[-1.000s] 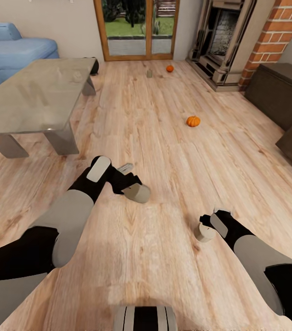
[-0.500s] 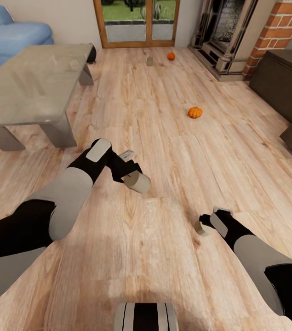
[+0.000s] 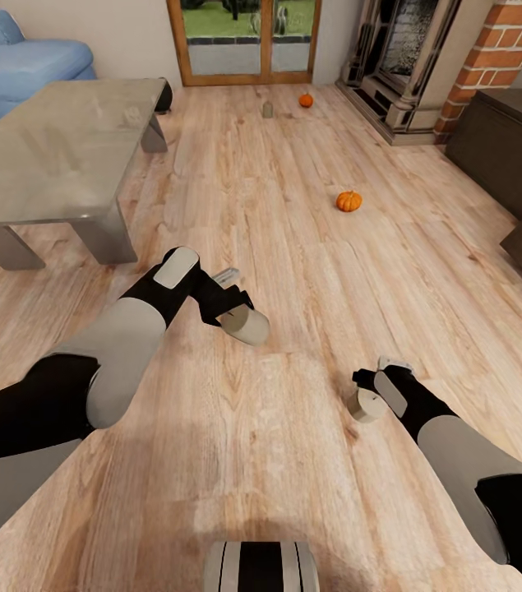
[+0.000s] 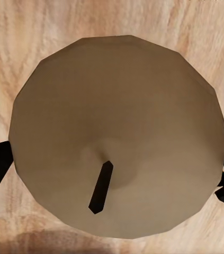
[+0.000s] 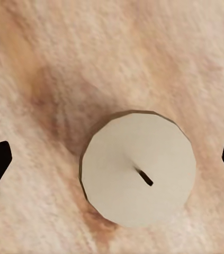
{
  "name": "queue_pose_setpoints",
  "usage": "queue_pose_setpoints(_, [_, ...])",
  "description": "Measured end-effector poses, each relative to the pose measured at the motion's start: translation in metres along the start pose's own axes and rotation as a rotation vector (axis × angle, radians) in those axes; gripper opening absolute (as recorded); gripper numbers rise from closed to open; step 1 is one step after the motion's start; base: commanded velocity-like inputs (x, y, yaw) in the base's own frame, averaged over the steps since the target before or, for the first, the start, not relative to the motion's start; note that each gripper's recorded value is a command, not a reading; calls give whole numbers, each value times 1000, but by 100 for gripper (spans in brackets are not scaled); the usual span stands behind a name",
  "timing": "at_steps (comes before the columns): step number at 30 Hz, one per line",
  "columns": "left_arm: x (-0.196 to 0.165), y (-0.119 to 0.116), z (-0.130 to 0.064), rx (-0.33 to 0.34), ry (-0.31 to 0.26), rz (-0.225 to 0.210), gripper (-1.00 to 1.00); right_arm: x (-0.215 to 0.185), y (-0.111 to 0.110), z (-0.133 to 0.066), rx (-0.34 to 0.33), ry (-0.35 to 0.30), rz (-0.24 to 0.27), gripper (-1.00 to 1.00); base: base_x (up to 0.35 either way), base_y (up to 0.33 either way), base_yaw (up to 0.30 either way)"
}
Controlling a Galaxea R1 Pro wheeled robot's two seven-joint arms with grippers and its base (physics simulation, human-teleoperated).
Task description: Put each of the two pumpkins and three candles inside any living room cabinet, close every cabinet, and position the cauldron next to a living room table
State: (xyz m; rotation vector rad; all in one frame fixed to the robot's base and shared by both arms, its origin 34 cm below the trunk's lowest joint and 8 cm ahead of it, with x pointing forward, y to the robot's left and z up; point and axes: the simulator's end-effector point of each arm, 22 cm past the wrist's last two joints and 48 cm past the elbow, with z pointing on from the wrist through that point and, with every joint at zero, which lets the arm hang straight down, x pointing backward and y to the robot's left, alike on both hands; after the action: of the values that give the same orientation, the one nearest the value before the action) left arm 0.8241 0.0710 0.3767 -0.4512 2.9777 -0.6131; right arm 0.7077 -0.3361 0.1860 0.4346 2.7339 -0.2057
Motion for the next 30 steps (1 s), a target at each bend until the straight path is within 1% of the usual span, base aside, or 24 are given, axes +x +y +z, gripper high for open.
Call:
queue_pose_setpoints(7, [0,0,0,-3,-2,2,-100,-2,2,-1,-3,-4,0,100,0,0,0])
queue_pose_setpoints(9, [-1,6,5,-17,-1,2,-100,3,1,4,1,6,0,100,0,0,0])
queue_pose_setpoints(12, [0,9,14,-18,9,-5,-100,10,-1,10,5,18,-3,100,0,0,0])
queue_pose_setpoints(18, [1,9,14,-16,10,-6,-100,9,-1,10,7,13,-4,100,0,0,0])
queue_pose_setpoints(20, [1,9,14,-16,9,-6,-100,5,-2,10,9,-3,-4,100,0,0,0])
queue_pose_setpoints(21, [0,9,14,-17,9,-5,-100,-9,-4,9,16,-63,3,100,0,0,0])
queue_pose_setpoints(23, [1,12,19,-21,16,-8,-100,-15,-7,13,28,-106,-4,100,0,0,0])
queue_pose_setpoints(24, [2,14,22,-24,19,-9,-100,-21,-10,14,41,-138,-27,100,0,0,0])
queue_pose_setpoints(26, [2,15,25,-25,22,-11,-100,-23,-12,15,51,-155,-44,100,0,0,0])
queue_pose_setpoints(30, [3,14,25,-19,23,-14,-100,-26,-13,15,57,-169,-57,100,0,0,0])
